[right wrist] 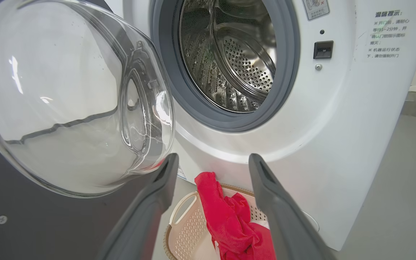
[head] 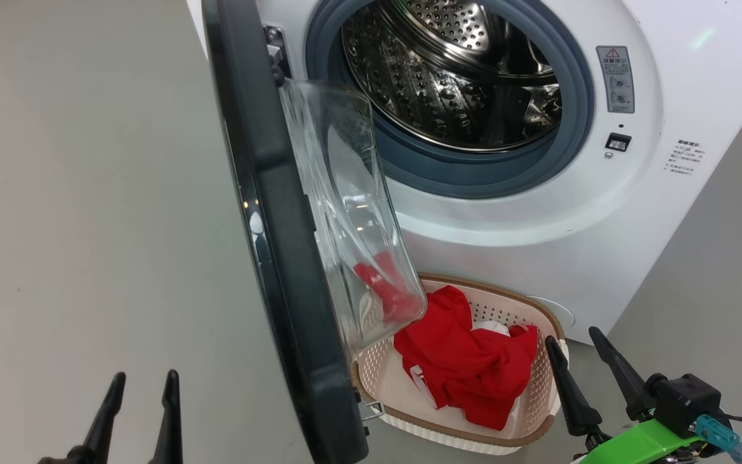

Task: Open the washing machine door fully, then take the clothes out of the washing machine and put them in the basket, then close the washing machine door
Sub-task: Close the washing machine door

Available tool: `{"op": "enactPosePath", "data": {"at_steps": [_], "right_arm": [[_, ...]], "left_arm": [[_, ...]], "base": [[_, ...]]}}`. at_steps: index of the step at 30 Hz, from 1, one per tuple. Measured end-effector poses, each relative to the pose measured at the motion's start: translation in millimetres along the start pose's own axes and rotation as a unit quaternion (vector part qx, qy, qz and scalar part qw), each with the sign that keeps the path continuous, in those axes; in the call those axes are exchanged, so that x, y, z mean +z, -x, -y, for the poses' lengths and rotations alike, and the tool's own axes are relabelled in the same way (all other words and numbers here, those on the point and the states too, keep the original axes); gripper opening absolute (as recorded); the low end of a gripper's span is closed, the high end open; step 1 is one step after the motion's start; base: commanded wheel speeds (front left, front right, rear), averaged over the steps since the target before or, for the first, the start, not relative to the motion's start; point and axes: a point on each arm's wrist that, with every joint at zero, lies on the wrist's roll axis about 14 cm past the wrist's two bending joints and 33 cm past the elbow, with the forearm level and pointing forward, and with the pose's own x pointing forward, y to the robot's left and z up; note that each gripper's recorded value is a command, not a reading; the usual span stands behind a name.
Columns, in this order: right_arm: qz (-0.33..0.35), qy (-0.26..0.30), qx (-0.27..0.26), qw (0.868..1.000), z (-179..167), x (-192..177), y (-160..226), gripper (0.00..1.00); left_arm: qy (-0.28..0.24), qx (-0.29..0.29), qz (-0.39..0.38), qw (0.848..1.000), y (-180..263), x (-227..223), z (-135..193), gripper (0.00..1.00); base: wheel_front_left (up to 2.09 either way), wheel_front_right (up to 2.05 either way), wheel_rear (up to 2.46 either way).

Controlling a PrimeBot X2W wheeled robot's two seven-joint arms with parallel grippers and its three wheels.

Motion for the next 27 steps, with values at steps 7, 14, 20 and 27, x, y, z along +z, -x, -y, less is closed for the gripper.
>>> {"op": "enactPosePath", "data": {"at_steps": [7, 14, 20, 27], "right_arm": [[0.000, 0.000, -0.002, 1.000, 1, 0, 0, 1.00], [0.000, 0.000, -0.003, 1.000, 2, 0, 0, 1.00], [0.001, 0.001, -0.003, 1.000, 2, 1, 1, 1.00], [0.004, 0.002, -0.005, 1.000, 3, 3, 2, 1.00]], "left_arm": [[0.001, 0.001, -0.017, 1.000, 7, -10, 0, 1.00], [0.005, 0.001, -0.017, 1.000, 7, -11, 0, 1.00], [0.009, 0.001, -0.014, 1.000, 6, -9, 1, 1.00], [0.080, -0.013, 0.004, 0.997, -1, -1, 16, 0.00]], "base": [[0.00, 0.00, 0.00], [0.00, 0.00, 0.00], [0.00, 0.00, 0.00], [0.00, 0.00, 0.00]]}}
